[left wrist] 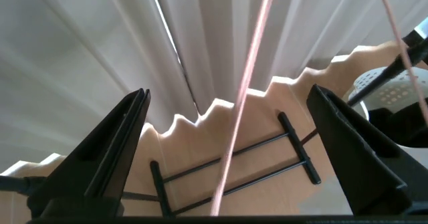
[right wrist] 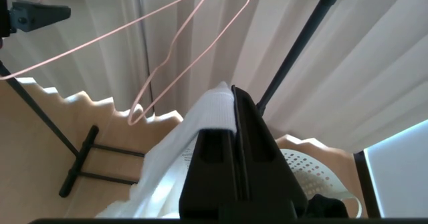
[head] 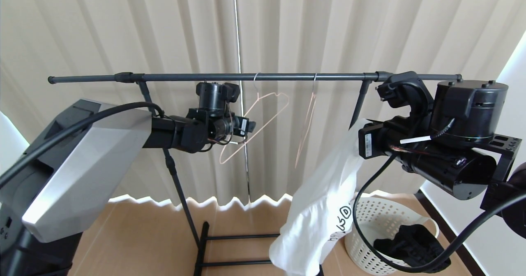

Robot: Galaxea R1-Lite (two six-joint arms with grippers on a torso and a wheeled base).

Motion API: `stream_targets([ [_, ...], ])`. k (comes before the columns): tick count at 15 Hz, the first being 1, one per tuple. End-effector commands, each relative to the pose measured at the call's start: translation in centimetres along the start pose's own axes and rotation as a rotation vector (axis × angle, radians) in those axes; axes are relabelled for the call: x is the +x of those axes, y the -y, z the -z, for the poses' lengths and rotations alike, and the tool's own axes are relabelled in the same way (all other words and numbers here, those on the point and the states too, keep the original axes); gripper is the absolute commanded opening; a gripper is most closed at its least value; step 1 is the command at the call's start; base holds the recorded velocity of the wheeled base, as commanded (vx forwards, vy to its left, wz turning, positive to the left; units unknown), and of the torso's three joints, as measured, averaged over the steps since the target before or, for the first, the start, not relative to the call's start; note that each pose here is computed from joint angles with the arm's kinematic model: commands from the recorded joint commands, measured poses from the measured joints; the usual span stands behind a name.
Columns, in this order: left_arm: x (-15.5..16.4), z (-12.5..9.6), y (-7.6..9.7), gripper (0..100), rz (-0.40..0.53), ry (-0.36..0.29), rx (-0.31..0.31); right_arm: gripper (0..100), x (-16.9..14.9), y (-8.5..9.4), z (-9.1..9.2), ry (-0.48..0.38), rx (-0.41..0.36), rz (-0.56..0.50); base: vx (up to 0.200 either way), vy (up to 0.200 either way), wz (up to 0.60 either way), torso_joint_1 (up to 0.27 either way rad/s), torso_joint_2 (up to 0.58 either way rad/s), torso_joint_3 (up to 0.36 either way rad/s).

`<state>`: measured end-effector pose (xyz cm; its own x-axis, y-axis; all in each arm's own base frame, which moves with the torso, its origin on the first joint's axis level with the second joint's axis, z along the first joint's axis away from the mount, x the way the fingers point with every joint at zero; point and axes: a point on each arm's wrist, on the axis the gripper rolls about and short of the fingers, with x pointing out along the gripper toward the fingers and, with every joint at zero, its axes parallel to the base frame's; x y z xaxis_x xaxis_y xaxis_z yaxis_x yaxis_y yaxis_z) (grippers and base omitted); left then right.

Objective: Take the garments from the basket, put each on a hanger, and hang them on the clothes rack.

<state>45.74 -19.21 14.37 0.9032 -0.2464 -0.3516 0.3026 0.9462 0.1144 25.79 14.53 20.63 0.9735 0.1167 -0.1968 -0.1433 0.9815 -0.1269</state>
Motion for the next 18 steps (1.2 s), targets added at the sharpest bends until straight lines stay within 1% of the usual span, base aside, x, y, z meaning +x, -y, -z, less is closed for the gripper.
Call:
stream_targets([
  [1, 1.56, 1.61, 0.17, 100, -0.001, -0.032, 0.003, 0, 0.1, -0.08, 0.1, -0.004, -0.002, -0.001, 0.0, 0.0, 0.0, 0.0, 0.0, 0.0],
  [9, 2.12, 2.36, -0.03, 100, -0.007, -0.048, 0.001, 0, 0.09, -0.08, 0.14, -0.005, -0.003, -0.001, 0.0, 0.0, 0.0, 0.0, 0.0, 0.0],
  [10, 2.16, 2.39, -0.02, 0, -0.007, -0.048, 0.002, 0, 0.09, -0.08, 0.14, -0.005, -0.001, -0.001, 0.0, 0.0, 0.0, 0.0, 0.0, 0.0],
  [16, 2.12, 1.99, 0.03, 0, -0.007, -0.033, -0.002, 0, 0.5, -0.27, 0.54, -0.019, -0.007, 0.0, 0.0, 0.0, 0.0, 0.0, 0.0, 0.0],
  [18, 2.07, 1.78, 0.08, 0, -0.008, -0.017, -0.007, 0, 0.5, -0.27, 0.54, -0.019, -0.007, 0.0, 0.0, 0.0, 0.0, 0.0, 0.0, 0.0],
])
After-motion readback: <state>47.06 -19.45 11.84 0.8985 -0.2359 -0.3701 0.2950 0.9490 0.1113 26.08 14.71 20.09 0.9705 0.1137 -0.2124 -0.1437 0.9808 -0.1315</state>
